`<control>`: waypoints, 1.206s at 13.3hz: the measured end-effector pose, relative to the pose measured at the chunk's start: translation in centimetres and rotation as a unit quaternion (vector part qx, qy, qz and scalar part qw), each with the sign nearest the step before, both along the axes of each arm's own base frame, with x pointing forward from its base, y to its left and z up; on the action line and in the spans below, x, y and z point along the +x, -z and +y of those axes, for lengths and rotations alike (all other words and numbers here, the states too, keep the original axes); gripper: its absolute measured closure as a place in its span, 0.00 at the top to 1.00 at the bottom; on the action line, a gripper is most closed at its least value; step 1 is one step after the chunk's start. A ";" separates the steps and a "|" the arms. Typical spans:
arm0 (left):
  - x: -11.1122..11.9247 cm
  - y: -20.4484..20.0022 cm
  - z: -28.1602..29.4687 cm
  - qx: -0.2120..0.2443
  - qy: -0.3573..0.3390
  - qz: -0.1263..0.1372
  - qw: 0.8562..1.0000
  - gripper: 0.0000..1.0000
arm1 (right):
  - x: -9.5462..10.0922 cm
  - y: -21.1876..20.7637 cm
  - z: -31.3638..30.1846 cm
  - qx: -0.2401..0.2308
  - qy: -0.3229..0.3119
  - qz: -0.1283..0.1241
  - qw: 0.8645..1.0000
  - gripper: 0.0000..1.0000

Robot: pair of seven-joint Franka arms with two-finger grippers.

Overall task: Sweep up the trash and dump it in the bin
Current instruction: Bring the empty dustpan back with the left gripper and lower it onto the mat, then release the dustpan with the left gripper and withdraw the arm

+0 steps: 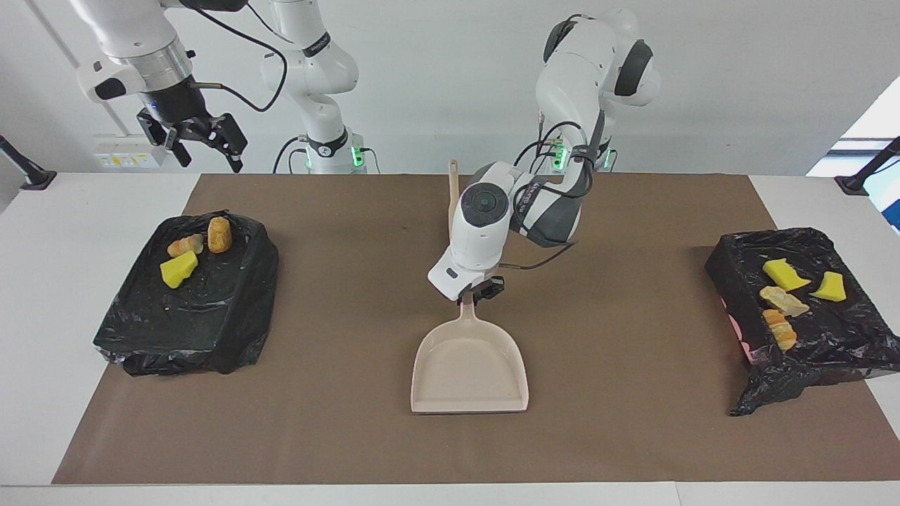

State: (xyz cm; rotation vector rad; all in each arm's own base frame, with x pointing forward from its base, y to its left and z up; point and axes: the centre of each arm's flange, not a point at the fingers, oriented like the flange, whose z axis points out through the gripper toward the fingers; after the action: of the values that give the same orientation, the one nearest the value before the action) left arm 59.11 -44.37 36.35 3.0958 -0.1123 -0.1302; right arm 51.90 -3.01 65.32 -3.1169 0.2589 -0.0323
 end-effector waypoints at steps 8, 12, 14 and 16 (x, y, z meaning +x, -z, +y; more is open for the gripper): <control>0.2 -0.5 0.2 0.001 0.000 -0.006 1.000 0.58 | 0.0 0.0 0.4 0.000 -0.003 0.000 1.000 1.00; 0.6 -6.3 3.7 -0.003 0.026 -0.039 0.999 0.99 | 0.0 0.0 0.3 0.000 -0.003 0.000 1.000 1.00; 0.6 -9.8 8.5 -0.006 0.023 -0.048 0.999 1.00 | 0.1 0.1 0.2 0.000 -0.002 0.001 1.000 1.00; 0.2 -12.9 13.4 -0.009 0.030 -0.056 0.998 1.00 | 0.1 0.2 0.2 0.000 -0.002 0.002 1.000 1.00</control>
State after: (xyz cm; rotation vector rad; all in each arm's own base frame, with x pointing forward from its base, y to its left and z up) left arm 59.27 -30.95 49.26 3.0818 -0.2081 0.0432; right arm 52.04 -2.83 65.07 -3.1171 0.2540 -0.0247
